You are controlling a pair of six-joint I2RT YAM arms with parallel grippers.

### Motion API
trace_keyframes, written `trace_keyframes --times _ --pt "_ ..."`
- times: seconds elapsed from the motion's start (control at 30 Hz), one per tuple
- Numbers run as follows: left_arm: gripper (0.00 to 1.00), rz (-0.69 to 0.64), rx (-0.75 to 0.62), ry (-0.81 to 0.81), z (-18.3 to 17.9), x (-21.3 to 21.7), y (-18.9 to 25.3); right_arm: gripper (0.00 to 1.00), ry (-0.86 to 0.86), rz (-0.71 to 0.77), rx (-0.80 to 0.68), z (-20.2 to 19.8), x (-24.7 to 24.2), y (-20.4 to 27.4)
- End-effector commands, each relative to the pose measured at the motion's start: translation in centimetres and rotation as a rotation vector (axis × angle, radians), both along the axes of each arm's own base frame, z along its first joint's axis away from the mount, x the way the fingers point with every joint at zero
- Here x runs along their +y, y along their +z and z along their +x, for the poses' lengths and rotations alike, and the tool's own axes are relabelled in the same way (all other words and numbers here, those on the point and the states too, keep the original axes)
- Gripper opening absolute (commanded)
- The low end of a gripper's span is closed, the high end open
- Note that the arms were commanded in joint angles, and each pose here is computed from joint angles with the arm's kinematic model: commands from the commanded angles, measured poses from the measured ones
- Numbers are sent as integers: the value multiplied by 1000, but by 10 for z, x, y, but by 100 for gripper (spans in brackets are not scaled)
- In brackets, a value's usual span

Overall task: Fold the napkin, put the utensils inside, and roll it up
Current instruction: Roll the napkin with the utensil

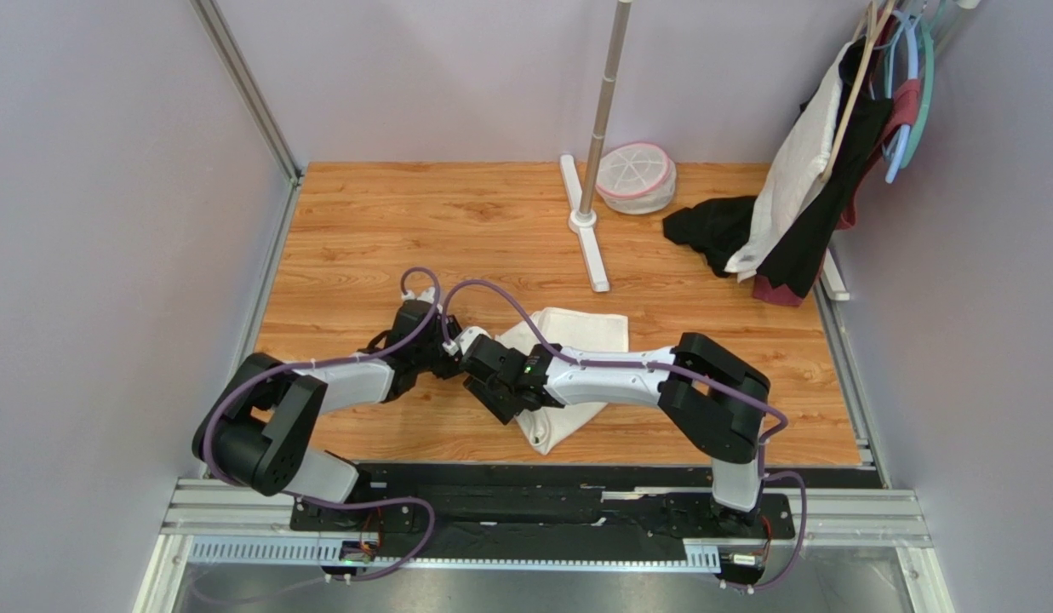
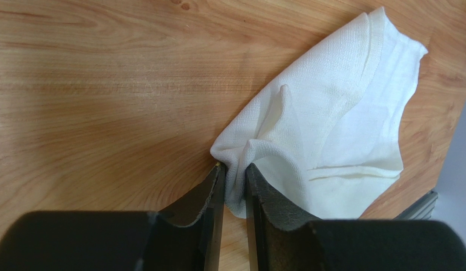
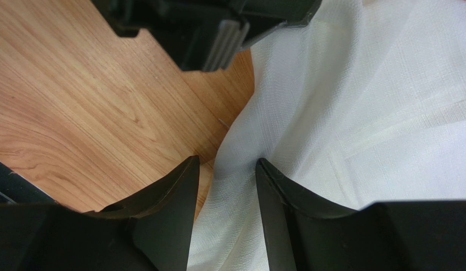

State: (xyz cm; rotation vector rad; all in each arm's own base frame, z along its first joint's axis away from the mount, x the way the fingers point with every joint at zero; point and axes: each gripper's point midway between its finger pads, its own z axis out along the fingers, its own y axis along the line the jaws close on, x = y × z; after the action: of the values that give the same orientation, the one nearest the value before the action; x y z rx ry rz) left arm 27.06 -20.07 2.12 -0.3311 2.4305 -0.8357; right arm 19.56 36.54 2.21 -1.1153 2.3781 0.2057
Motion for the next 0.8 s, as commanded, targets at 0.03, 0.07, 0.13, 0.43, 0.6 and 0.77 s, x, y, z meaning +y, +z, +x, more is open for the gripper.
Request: trace_keyframes --times 0.03,0.07,0.13,0.43,0.6,0.77 --pt "32 67 17 -27 -16 11 -4 47 -91 -65 51 1 -28 -29" --pt "33 66 14 -27 -16 11 -2 47 -94 -61 71 -2 -30 -33" --pt "43 57 -9 -24 -15 11 7 45 -83 -43 140 -13 -34 -43" --pt "67 71 -102 47 -26 33 33 10 -12 150 422 -54 -25 -53" --pt "71 47 -181 50 -35 39 42 3 70 286 524 -64 -14 -36" --pt "71 34 -200 14 -40 36 41 1 104 364 606 -61 -10 -30"
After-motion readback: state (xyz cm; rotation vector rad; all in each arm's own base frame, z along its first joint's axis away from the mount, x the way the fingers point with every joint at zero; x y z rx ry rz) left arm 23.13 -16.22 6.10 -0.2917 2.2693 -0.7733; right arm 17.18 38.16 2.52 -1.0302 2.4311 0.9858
